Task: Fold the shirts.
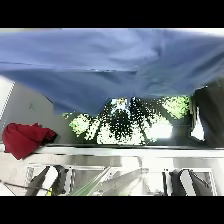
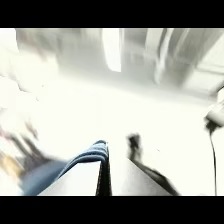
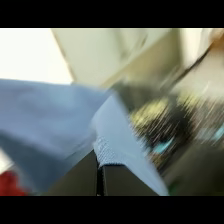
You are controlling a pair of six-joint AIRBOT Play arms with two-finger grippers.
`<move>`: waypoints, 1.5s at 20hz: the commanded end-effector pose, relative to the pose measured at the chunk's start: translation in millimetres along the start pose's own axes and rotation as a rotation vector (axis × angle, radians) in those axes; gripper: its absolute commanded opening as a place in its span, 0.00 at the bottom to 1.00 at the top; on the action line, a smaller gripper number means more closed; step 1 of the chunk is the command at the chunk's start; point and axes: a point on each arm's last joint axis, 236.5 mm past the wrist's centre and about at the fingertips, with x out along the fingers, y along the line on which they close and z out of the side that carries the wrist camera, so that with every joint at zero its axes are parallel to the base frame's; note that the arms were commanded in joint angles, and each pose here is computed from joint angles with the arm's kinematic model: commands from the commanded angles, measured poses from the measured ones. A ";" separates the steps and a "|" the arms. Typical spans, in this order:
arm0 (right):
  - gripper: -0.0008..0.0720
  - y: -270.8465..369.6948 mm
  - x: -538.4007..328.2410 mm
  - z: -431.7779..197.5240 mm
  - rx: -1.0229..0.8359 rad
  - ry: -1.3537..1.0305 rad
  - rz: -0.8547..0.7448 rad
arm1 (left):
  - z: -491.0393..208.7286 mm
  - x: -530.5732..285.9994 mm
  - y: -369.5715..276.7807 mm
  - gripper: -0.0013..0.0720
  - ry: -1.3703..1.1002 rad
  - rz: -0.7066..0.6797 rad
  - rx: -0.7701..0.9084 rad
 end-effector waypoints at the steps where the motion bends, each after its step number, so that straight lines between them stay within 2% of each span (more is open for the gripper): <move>1: 0.03 46.8 -10.3 47.4 -0.193 -0.101 -0.078 | 35.8 14.6 -53.4 0.05 -0.099 0.077 0.285; 4: 0.03 9.7 -11.2 51.2 -0.178 -0.097 -0.179 | 2.5 11.6 14.7 0.05 0.144 0.319 0.184; 7: 0.03 -49.2 14.3 21.7 -0.056 0.028 -0.158 | -55.5 -10.0 108.7 0.05 0.411 0.540 0.009; 12: 0.03 -190.7 94.1 -119.9 0.114 0.484 -0.320 | -182.6 -73.4 248.9 0.05 0.725 0.748 -0.272; 14: 0.03 -233.0 123.6 -181.8 0.200 0.617 -0.330 | -242.1 -112.5 291.2 0.05 0.840 0.809 -0.384; 16: 0.03 -277.1 147.4 -235.4 0.328 0.668 -0.354 | -289.4 -157.4 331.8 0.05 0.912 0.891 -0.450; 19: 0.03 -336.4 169.0 -300.2 0.453 0.681 -0.423 | -323.5 -219.6 387.5 0.05 0.898 1.024 -0.495; 24: 0.03 -377.6 186.8 -367.3 0.561 0.685 -0.458 | -359.8 -262.9 446.3 0.04 0.917 1.043 -0.544; 26: 0.03 -382.2 181.2 -389.2 0.572 0.737 -0.466 | -373.3 -281.3 457.5 0.03 1.009 1.061 -0.530; 28: 0.03 -395.7 159.6 -404.6 0.536 0.819 -0.553 | -379.5 -301.8 459.7 0.03 1.123 1.110 -0.540; 30: 0.03 -403.0 140.7 -418.1 0.519 0.896 -0.616 | -385.2 -310.1 451.3 0.03 1.239 1.102 -0.549</move>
